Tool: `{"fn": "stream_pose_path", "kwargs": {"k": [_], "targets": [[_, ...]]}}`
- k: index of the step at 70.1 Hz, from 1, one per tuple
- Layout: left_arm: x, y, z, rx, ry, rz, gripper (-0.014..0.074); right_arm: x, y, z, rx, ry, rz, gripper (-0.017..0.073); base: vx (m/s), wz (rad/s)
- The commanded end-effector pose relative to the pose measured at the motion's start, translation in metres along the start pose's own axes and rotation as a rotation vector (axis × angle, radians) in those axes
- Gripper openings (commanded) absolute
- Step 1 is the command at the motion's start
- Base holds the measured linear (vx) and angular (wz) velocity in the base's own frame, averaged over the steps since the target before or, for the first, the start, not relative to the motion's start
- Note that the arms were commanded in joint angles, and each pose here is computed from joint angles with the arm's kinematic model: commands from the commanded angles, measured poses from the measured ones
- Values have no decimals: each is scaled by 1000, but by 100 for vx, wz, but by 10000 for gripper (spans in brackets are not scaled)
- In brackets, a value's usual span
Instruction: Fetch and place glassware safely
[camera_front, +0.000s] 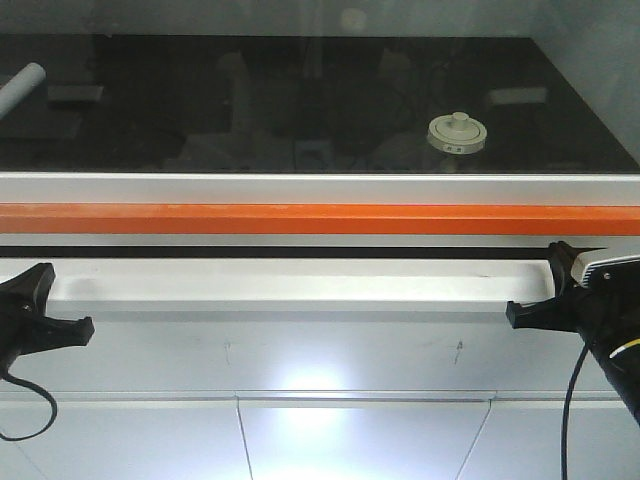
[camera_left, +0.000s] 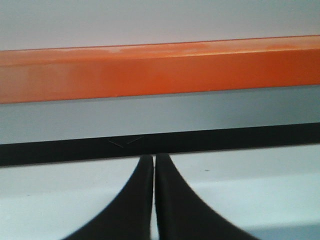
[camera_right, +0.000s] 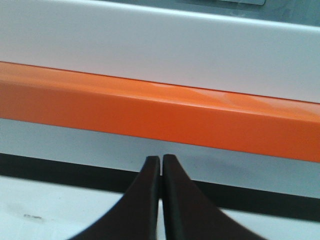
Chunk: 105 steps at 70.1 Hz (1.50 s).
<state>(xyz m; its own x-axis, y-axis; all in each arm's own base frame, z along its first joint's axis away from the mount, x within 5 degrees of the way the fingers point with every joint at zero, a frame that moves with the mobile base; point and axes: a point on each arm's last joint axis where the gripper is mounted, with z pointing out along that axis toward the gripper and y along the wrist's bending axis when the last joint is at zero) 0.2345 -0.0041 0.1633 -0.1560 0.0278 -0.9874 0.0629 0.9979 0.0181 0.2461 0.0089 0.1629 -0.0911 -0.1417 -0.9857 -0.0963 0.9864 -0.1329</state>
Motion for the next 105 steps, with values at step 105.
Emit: {"fn": "stream_pose_path", "kwargs": {"k": [105], "targets": [[-35,5,42,-21,-200,-6,-7,-25,-5,2,31,-204,3,-1,0,0]]}}
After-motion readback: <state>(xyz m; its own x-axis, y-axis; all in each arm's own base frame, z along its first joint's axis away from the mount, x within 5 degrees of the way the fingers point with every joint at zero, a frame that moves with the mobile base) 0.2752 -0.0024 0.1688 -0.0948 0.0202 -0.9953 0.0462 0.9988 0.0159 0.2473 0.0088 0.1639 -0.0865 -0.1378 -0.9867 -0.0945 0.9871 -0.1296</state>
